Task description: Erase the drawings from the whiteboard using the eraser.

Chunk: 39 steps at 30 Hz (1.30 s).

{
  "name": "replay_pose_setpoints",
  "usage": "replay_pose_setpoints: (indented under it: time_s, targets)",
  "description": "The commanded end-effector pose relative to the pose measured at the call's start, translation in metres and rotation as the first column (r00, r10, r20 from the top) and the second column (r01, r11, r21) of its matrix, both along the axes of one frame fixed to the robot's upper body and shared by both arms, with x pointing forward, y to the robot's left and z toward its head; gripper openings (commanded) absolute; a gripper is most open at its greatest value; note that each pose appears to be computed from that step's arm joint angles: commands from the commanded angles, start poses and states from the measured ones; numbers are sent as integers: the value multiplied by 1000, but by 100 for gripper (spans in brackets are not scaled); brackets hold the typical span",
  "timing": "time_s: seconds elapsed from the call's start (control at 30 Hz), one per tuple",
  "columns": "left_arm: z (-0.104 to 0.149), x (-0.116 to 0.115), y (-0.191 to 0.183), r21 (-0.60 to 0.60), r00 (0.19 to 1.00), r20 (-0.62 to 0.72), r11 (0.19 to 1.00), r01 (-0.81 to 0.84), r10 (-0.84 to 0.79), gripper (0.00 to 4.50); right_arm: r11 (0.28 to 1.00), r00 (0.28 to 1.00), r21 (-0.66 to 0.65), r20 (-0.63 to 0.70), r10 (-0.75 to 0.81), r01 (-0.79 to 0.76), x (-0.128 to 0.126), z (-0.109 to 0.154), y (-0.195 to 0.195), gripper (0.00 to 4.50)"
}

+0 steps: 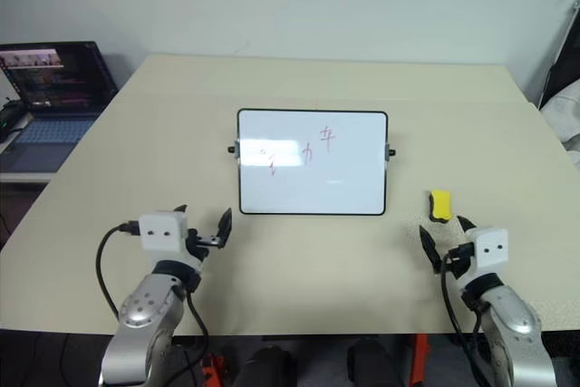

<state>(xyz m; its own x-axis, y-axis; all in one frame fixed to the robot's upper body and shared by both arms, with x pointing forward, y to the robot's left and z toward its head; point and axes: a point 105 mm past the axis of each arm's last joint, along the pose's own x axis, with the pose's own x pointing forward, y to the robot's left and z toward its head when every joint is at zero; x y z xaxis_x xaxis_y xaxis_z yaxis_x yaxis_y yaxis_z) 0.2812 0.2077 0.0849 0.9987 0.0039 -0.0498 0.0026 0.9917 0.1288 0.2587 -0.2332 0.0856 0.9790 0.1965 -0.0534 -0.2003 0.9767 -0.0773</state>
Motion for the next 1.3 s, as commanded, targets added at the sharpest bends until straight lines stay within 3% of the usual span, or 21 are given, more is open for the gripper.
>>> replay_pose_setpoints:
  time_s: [0.03,0.2,0.47,0.63,0.77,0.93,1.13,1.3]
  targets:
    - [7,3,0,-13,1000,19,1000,14,-14,450,1000,998,-13,66,9,-8,3,22,2,447]
    - [11,4,-7,-18,998,25,998,64,-63,450,1000,994,-7,104,-17,18,7,34,1,447]
    - [49,14,-27,22,936,78,939,343,-344,450,1000,992,10,128,10,-11,18,45,33,447]
    - [69,16,-62,61,778,64,781,622,-625,450,997,994,64,107,-38,31,19,53,43,447]
    - [91,13,-106,110,502,11,500,859,-865,450,984,989,128,71,-133,123,23,64,26,447]
    - [101,12,-126,159,276,-76,262,952,-958,450,975,980,96,-25,-198,200,37,65,10,447]
    - [106,10,-138,191,127,-131,101,976,-983,450,972,969,63,-115,-217,225,54,61,0,447]
    - [108,15,-142,208,118,-128,89,974,-985,450,969,959,41,-158,-233,242,62,52,-7,447]
